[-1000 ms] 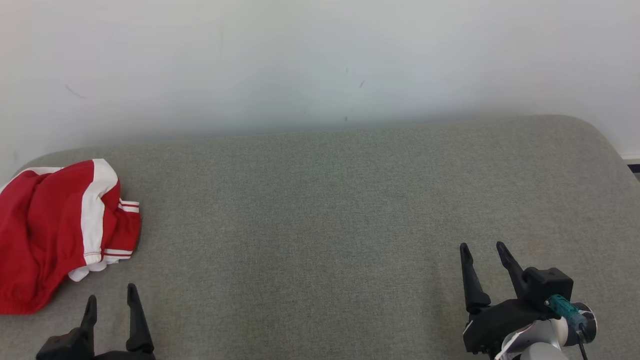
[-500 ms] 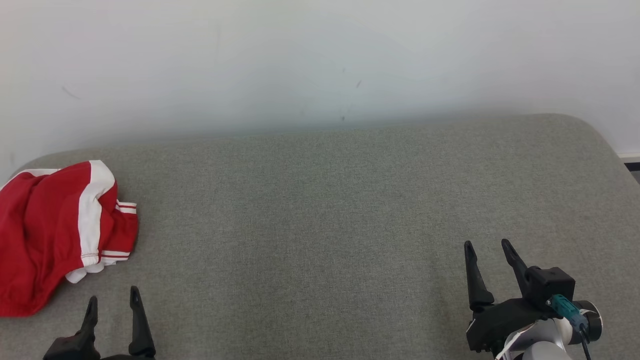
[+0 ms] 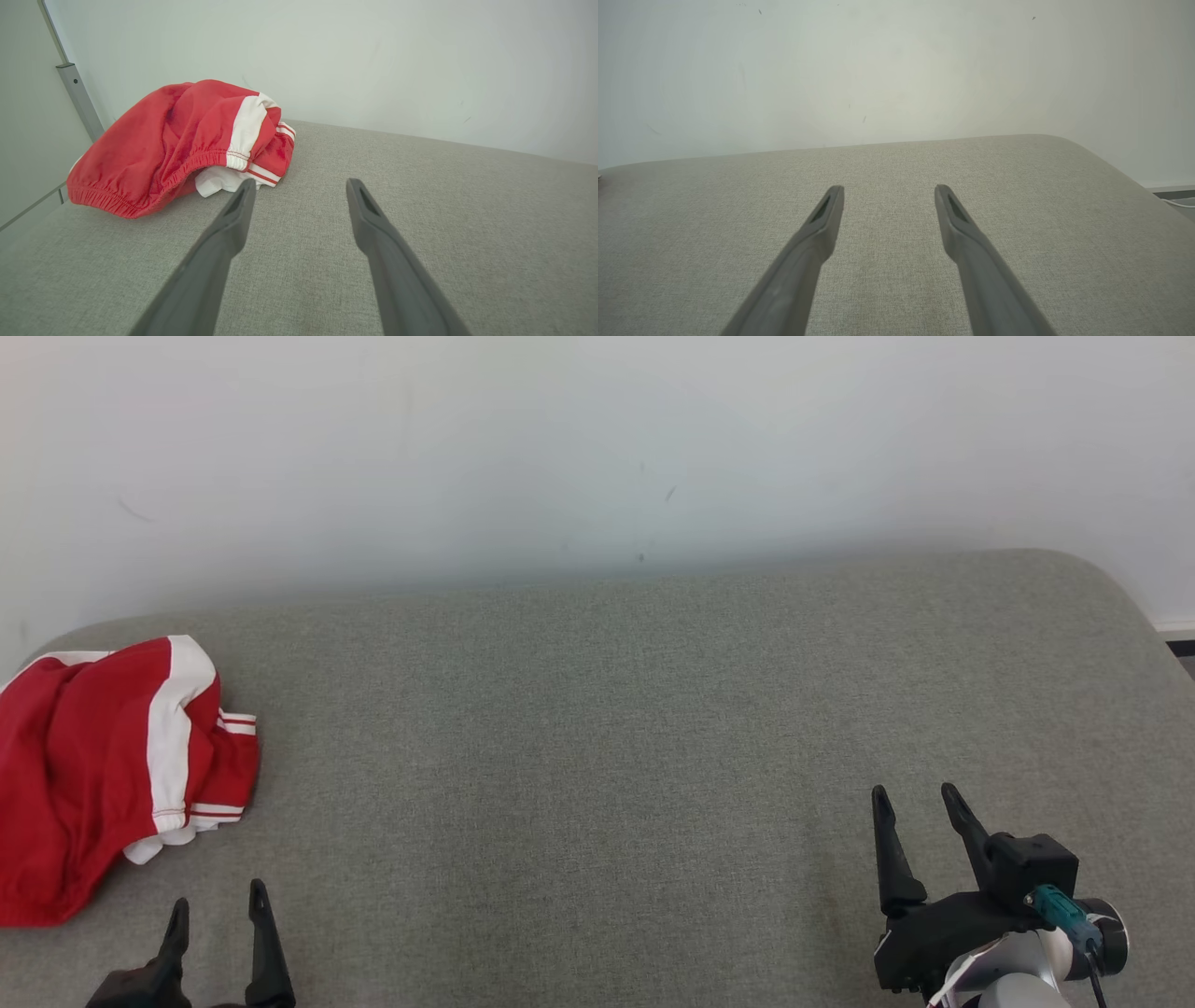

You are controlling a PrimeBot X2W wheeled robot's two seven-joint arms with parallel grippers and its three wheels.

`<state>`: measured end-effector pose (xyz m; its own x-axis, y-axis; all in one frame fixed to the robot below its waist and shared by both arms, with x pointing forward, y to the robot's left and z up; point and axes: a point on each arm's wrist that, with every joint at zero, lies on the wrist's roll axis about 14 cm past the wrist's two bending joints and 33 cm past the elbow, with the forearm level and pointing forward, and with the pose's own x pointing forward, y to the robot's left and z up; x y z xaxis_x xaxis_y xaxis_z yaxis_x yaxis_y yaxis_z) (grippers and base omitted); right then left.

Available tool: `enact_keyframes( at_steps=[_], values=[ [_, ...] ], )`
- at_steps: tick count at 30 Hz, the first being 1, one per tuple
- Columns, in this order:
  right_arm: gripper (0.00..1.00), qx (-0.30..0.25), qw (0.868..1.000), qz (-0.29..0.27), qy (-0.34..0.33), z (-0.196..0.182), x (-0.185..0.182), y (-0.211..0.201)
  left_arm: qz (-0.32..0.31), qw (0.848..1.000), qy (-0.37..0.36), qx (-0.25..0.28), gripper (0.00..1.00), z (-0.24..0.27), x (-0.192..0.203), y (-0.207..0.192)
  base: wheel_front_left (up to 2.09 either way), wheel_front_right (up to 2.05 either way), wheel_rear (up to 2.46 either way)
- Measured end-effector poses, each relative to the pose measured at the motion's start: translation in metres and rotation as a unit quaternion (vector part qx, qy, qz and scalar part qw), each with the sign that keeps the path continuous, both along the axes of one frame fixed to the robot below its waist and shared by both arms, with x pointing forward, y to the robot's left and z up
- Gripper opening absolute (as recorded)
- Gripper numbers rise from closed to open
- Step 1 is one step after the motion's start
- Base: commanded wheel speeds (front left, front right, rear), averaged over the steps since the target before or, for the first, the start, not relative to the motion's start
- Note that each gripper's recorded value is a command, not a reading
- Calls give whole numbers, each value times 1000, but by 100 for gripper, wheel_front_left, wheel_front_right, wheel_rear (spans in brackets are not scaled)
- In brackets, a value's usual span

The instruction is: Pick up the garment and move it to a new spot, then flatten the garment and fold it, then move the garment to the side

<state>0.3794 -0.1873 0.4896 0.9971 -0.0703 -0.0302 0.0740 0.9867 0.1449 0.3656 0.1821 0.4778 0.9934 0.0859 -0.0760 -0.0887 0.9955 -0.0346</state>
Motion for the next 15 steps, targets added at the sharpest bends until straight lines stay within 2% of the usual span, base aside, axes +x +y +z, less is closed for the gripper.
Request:
enact_keyframes(
  at_steps=[15],
  values=[
    [100, 1, 1000, 0, 7, -2, 1, 0, 1, 1000, 4, -1, 100, 2, 0, 0, 0, 0, 0]
  ],
)
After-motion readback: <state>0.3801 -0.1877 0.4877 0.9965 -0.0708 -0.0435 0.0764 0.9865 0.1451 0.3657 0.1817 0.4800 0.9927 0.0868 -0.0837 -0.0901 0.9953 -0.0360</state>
